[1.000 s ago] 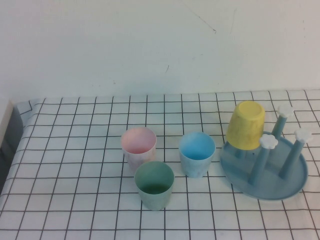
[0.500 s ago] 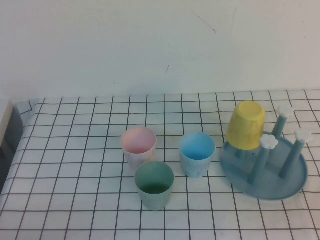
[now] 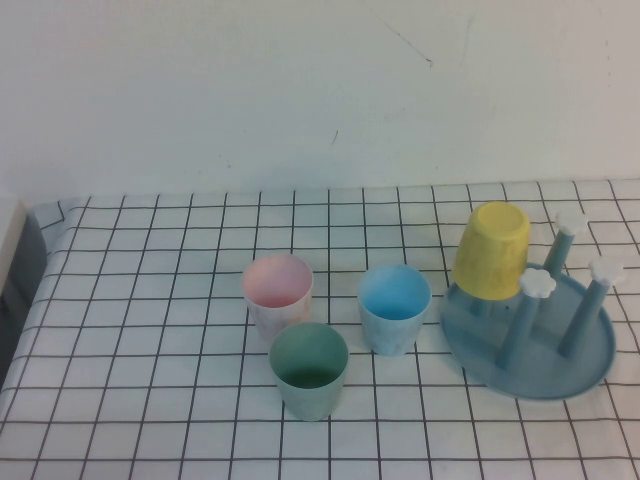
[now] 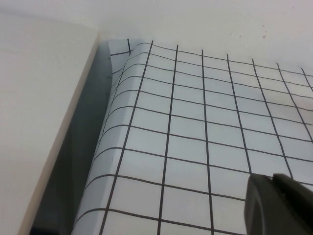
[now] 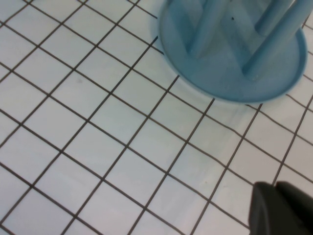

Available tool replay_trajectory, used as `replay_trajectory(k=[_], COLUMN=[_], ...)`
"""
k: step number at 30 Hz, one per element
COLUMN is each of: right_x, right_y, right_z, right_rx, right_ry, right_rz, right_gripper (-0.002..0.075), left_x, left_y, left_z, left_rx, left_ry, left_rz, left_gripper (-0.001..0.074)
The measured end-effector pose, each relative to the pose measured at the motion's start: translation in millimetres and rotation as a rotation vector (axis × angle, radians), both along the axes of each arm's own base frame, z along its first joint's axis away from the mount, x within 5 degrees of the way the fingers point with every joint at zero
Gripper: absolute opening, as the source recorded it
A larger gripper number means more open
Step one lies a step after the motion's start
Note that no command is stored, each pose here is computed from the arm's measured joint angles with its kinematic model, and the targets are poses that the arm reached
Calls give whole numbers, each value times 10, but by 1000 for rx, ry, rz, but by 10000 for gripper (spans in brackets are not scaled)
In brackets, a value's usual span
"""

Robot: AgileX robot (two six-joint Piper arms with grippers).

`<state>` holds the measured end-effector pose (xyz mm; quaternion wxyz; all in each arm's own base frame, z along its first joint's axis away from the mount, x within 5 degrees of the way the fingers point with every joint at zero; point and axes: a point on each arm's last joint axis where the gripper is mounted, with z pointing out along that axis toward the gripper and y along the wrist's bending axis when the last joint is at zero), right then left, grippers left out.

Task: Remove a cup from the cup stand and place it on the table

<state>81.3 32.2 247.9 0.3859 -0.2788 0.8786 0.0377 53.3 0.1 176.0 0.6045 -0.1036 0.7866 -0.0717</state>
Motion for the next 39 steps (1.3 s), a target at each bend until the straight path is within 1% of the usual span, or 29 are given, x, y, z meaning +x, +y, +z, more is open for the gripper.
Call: replay_trajectory(k=[3, 10, 22, 39], right_x=[0, 0, 0, 0], right_y=[0, 0, 0, 0], right_z=[0, 0, 0, 0], right_rx=[0, 0, 0, 0], right_ry=[0, 0, 0, 0], right_rz=[0, 0, 0, 0], right_gripper=[0, 0, 0, 0], left_x=[0, -2, -2, -2], left_y=[-3, -36, -25, -25], left_z=[-1, -2, -2, -4], left_rx=[22, 49, 114, 121], left_ry=[1, 1, 0, 2], left_rz=[-12, -86, -91, -93], left_gripper=[-3, -3, -3, -3])
